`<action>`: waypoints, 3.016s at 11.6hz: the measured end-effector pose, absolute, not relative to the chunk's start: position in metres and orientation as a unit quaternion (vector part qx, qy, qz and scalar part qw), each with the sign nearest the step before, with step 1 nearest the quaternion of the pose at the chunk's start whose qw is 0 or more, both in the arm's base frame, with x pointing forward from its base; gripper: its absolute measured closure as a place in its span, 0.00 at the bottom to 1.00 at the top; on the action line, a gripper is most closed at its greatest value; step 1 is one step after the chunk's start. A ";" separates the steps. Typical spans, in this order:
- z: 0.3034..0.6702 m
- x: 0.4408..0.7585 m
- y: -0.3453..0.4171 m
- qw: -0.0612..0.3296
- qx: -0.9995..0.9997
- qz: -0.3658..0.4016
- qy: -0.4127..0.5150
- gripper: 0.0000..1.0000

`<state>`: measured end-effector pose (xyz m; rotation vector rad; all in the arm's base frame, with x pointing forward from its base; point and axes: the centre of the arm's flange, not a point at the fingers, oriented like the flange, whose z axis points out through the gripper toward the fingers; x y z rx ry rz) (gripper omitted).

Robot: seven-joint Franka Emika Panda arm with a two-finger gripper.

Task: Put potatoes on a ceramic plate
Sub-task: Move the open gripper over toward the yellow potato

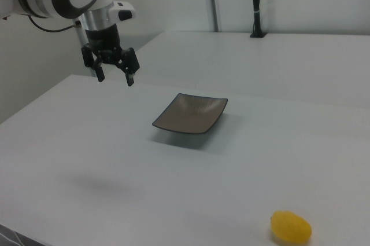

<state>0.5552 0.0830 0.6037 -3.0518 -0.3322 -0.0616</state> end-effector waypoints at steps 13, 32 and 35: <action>0.601 0.554 0.086 0.035 -0.989 -0.018 -0.142 0.00; 0.584 0.533 -0.172 0.008 -0.869 -0.008 -0.495 0.00; 0.571 0.523 -0.223 -0.012 -0.836 0.014 -0.548 0.00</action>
